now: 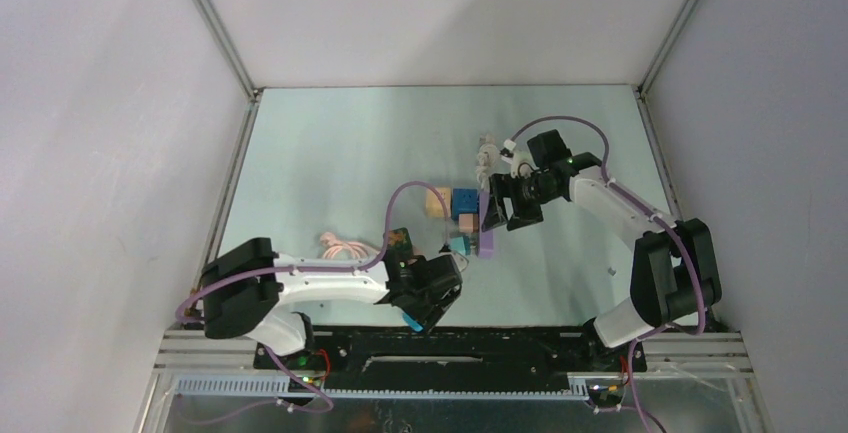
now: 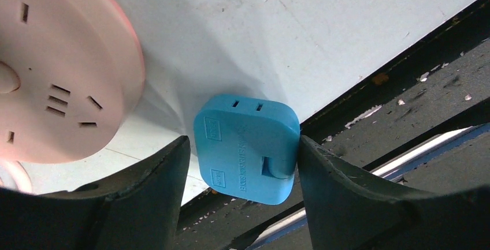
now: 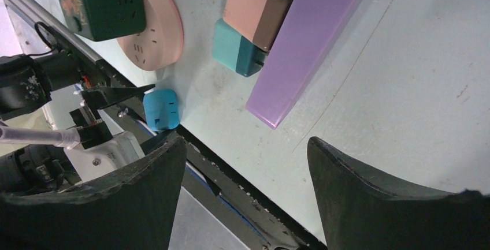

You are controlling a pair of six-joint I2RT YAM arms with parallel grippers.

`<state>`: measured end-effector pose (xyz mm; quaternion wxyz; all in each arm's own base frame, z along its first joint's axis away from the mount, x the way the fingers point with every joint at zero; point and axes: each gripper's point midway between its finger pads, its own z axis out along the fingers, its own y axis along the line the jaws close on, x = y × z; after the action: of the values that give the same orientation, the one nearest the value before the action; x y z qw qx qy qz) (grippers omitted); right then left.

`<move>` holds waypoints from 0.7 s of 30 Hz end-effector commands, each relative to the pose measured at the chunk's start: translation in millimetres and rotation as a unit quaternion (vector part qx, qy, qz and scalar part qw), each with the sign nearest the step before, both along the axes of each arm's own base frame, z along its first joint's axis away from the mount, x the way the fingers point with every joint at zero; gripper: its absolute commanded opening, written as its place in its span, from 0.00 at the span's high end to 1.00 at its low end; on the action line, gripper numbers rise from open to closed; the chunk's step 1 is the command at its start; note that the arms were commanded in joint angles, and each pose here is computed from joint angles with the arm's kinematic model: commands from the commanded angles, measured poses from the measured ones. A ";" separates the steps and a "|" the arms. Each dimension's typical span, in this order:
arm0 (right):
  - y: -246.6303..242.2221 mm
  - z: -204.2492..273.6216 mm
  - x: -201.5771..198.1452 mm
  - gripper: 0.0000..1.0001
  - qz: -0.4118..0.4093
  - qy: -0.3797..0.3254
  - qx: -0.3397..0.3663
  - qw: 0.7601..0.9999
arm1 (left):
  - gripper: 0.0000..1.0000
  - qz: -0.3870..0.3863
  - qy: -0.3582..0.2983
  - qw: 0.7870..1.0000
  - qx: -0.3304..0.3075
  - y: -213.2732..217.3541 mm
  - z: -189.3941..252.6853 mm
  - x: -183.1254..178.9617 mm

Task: Insert the plug
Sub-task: Pick up the plug from the corner of the board.

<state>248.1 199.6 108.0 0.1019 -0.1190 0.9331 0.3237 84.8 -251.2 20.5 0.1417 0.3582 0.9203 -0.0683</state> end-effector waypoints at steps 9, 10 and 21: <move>13.3 38.8 -13.5 0.21 0.006 -0.010 0.063 0.998 | 0.59 0.022 -0.002 0.985 -0.174 -35.5 47.9 15.5; 15.4 42.8 -15.7 0.21 0.007 -0.008 0.071 0.997 | 0.59 0.028 -0.009 0.981 -0.190 -36.1 55.7 20.6; 82.1 110.8 -58.8 0.22 0.079 0.071 0.243 0.964 | 0.54 0.012 -0.209 0.930 -0.302 -26.0 158.4 73.9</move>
<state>209.9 249.1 178.7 0.0723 -0.1208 0.8723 0.4682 132.7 -278.9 141.8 0.3391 0.2959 0.8511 -0.2701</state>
